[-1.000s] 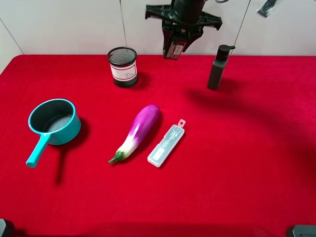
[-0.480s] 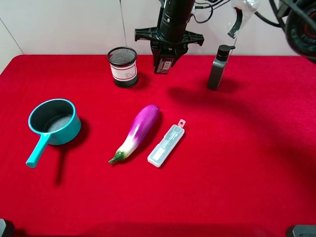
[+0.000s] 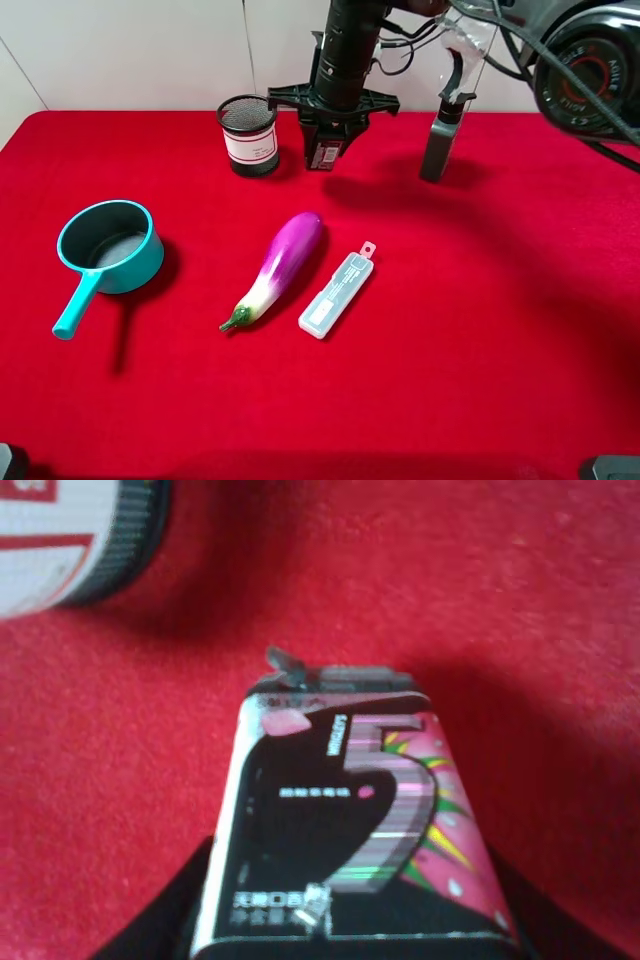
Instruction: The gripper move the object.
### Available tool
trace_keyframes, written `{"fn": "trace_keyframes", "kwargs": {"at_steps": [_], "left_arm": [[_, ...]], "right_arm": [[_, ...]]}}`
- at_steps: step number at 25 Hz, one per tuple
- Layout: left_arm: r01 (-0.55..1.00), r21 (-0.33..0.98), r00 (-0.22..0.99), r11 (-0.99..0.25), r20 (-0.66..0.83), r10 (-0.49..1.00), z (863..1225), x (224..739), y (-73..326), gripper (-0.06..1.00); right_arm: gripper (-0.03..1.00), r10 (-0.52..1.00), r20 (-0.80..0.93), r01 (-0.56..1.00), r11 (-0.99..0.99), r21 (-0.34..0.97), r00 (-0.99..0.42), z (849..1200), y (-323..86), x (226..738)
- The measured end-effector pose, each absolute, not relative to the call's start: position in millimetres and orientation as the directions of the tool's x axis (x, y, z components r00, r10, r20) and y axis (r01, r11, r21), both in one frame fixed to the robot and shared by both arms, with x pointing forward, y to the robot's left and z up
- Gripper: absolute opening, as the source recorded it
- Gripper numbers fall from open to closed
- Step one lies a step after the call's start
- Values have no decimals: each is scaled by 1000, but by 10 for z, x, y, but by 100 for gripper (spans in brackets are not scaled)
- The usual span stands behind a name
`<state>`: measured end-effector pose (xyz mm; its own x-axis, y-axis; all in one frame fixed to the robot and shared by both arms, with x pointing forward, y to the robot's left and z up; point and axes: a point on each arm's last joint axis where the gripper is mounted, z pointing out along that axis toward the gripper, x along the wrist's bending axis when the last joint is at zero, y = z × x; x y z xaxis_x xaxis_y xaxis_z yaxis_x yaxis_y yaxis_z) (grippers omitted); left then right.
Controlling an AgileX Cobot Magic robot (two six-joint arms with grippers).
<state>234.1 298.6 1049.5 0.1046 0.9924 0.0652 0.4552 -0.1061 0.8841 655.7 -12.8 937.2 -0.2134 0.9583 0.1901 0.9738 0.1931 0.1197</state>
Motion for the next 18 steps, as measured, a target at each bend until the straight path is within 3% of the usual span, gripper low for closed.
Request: {"fn": "trace_keyframes", "kwargs": {"at_steps": [18], "left_arm": [[455, 884, 105, -106, 65, 992, 10495, 2341, 2986, 98]], "right_arm": [[33, 954, 227, 975, 166, 150, -198, 9115, -57, 6634]]}}
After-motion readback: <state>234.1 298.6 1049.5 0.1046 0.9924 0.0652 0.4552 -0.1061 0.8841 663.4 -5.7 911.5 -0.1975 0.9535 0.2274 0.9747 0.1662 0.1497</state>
